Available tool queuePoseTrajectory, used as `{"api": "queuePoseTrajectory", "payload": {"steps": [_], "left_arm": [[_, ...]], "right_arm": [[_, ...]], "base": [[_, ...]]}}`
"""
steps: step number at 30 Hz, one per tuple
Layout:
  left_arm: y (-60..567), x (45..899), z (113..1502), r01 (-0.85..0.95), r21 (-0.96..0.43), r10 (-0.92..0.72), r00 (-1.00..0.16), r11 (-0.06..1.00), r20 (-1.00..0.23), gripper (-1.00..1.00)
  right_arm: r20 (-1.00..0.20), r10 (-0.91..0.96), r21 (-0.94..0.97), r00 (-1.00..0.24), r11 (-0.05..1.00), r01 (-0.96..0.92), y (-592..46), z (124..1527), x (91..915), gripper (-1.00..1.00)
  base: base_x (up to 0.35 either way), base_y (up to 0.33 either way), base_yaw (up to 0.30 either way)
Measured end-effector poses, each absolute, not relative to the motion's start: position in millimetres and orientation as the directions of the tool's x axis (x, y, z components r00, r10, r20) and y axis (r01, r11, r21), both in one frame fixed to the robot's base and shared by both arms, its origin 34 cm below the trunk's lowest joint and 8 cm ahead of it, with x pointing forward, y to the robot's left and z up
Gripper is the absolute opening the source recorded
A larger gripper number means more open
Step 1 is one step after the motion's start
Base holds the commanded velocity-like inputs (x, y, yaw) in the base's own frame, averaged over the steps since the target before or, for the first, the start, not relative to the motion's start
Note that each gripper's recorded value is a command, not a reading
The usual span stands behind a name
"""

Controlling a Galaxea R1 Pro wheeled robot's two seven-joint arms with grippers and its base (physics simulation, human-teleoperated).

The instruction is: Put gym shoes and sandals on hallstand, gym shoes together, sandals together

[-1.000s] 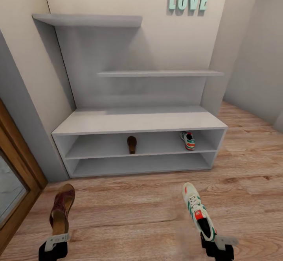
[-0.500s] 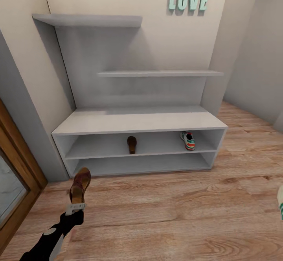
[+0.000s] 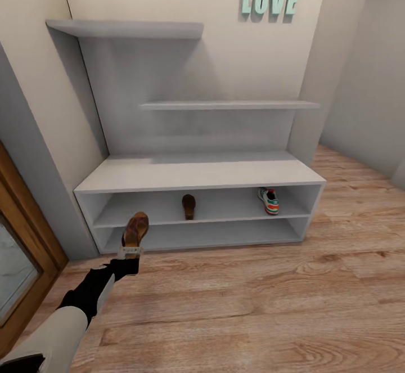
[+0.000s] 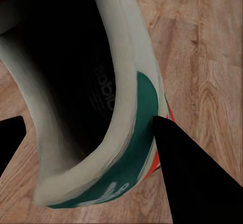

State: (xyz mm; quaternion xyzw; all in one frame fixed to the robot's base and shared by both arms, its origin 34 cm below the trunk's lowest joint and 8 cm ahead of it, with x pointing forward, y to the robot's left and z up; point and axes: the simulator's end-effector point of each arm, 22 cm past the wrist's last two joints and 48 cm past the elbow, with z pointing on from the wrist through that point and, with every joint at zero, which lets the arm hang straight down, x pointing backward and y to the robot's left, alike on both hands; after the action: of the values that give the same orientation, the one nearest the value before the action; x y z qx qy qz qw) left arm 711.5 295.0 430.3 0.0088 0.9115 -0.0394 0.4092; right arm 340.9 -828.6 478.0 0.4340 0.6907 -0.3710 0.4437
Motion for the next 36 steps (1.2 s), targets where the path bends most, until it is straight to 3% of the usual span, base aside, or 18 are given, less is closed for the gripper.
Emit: {"api": "queuePoseTrajectory", "payload": {"steps": [7,36], "left_arm": [[269,735,454,0.064,-0.087,-0.022,-0.670,0.994,-0.742,-1.00],[272,731,440,0.064,-0.081,-0.016,-0.684,0.995,-0.729,-1.00]], "right_arm": [[-0.932,0.277,-0.126,-0.233,0.356,0.926,-825,474,343,-1.00],[-0.922,0.292,-0.135,-0.253,0.370,0.919,-813,456,346,-1.00]], "base": [[0.000,0.000,0.000],[0.000,0.000,0.000]]}}
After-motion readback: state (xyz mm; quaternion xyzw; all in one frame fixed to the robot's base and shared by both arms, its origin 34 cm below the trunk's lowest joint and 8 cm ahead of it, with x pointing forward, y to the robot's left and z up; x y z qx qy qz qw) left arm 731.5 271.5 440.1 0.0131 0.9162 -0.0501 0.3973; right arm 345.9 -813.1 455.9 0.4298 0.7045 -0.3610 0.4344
